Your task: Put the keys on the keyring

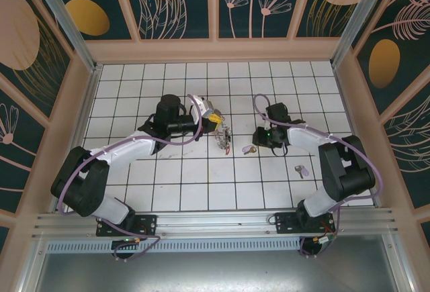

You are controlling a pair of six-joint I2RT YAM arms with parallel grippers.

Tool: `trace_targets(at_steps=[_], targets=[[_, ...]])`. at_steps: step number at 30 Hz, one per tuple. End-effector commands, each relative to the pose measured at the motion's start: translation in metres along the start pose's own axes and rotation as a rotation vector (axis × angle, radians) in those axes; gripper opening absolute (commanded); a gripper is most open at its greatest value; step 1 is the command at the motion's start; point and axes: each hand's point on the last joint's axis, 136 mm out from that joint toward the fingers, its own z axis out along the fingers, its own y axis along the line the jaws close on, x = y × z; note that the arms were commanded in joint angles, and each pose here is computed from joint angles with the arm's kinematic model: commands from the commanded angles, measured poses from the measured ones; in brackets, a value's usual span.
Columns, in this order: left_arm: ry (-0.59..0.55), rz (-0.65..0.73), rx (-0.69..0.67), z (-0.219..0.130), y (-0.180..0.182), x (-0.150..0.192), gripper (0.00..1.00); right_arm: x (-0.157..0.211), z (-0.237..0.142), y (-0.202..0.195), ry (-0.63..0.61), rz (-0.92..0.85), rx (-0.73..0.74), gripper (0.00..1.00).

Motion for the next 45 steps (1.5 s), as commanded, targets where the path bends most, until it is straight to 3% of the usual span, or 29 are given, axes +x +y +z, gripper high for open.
trace_targets(at_steps=[1, 17, 25, 39, 45], targets=[[-0.033, 0.019, 0.023, 0.003, -0.003, -0.013, 0.0, 0.013, 0.001, 0.002, 0.041, 0.051, -0.027, 0.28], [-0.031, 0.018, 0.022, 0.004, -0.002, -0.012, 0.0, 0.024, 0.015, 0.003, 0.09, 0.058, -0.032, 0.27], [-0.031, 0.015, 0.022, 0.004, -0.002, -0.012, 0.0, 0.017, 0.014, 0.011, 0.065, 0.05, -0.057, 0.19], [-0.024, 0.004, 0.029, 0.006, -0.002, -0.01, 0.0, 0.002, 0.01, 0.011, 0.018, 0.04, -0.025, 0.17], [-0.023, 0.001, 0.028, 0.007, -0.001, -0.009, 0.0, 0.002, 0.011, 0.013, 0.024, 0.034, -0.034, 0.11]])
